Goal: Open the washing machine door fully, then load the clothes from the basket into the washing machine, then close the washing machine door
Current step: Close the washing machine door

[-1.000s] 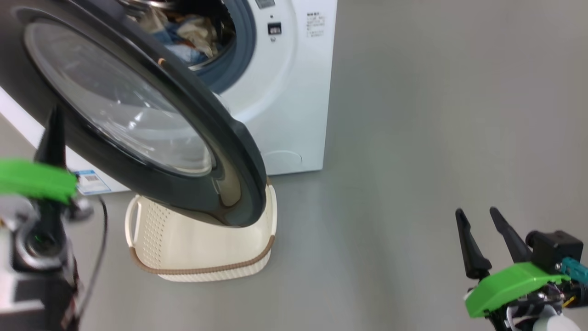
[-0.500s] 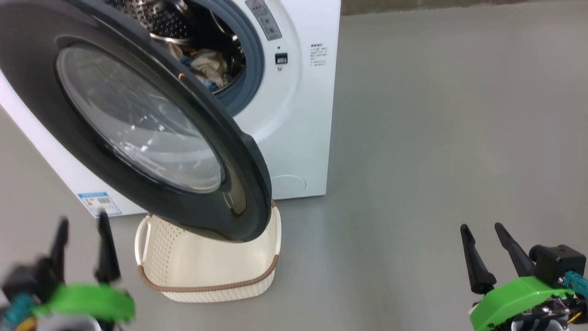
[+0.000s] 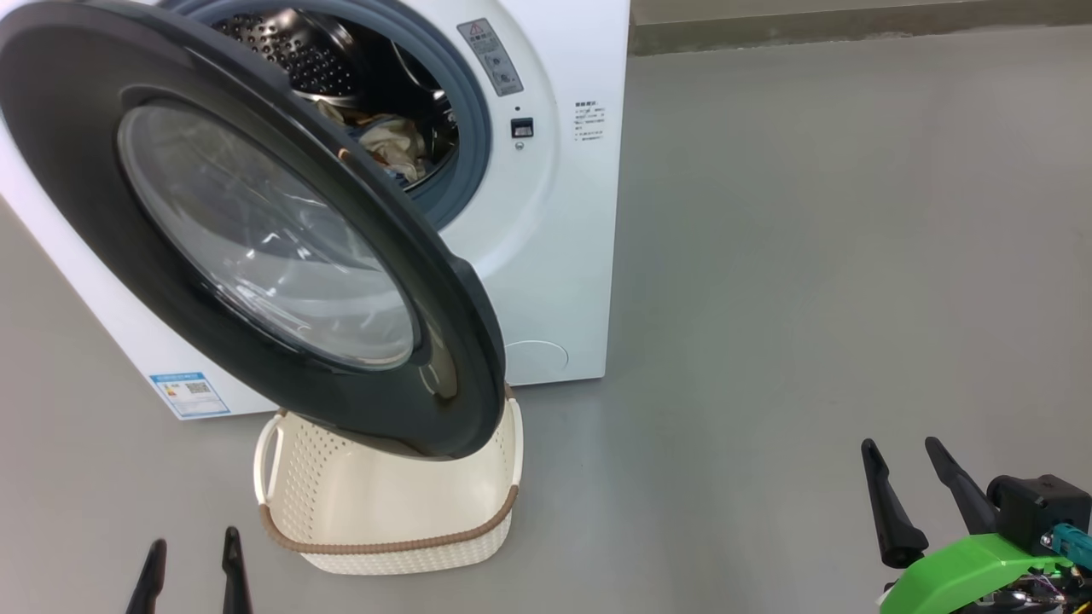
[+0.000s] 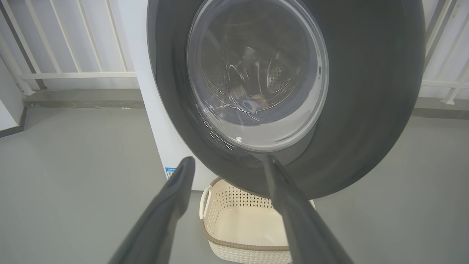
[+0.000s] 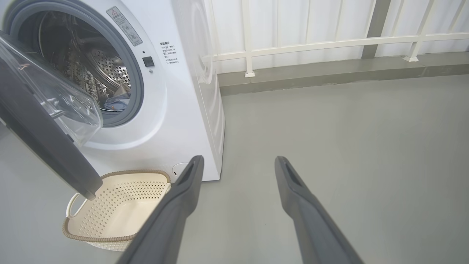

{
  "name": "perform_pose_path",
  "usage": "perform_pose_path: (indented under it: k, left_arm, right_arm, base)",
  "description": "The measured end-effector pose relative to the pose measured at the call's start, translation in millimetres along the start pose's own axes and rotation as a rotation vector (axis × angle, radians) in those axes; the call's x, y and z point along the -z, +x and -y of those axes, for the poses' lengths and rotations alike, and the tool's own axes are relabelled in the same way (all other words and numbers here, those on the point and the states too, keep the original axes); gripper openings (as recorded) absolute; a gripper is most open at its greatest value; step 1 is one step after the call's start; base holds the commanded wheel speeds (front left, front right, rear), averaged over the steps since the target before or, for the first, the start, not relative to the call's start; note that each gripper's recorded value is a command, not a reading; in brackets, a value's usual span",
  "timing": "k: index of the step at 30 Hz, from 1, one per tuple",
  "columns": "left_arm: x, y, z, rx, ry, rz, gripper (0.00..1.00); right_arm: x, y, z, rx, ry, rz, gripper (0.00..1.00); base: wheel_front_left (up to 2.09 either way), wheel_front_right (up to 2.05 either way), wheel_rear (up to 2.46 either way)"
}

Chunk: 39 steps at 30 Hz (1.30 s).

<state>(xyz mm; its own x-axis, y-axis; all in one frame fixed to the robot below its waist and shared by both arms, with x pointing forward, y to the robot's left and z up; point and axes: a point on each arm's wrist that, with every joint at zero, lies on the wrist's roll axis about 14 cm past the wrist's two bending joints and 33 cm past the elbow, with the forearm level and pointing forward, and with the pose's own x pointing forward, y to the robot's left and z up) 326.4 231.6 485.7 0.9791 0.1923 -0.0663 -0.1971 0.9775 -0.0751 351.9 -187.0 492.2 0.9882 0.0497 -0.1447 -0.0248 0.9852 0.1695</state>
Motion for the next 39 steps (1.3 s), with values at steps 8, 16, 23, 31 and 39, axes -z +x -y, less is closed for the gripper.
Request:
perform_pose_path:
  k: [8,16,23,31,39]
  left_arm:
    - [5.7,-10.4,-3.8,-0.007,0.005,-0.013,1.00]
    - [5.8,-12.2,1.4,0.000,0.016,-0.015,1.00]
    - [4.6,-14.2,-0.2,-0.010,0.012,-0.013,1.00]
    - [1.4,-23.2,-9.7,-0.043,0.001,-0.003,1.00]
    - [-1.7,-40.6,-27.9,-0.104,-0.019,0.011,1.00]
  right_arm:
    - [-1.4,0.7,-1.4,-0.003,-0.030,0.000,1.00]
    - [-1.3,1.6,-2.2,-0.006,-0.031,-0.004,1.00]
    - [-1.2,4.6,2.5,0.006,-0.023,-0.005,0.00]
    - [-0.5,18.5,-2.2,-0.009,-0.029,-0.009,0.00]
    - [-10.3,57.7,-46.1,-0.128,-0.042,0.017,0.00]
  base:
    - [0.00,0.00,0.00]
    - [0.00,0.00,0.00]
    - [0.00,0.00,0.00]
    - [0.00,0.00,0.00]
    - [0.00,0.00,0.00]
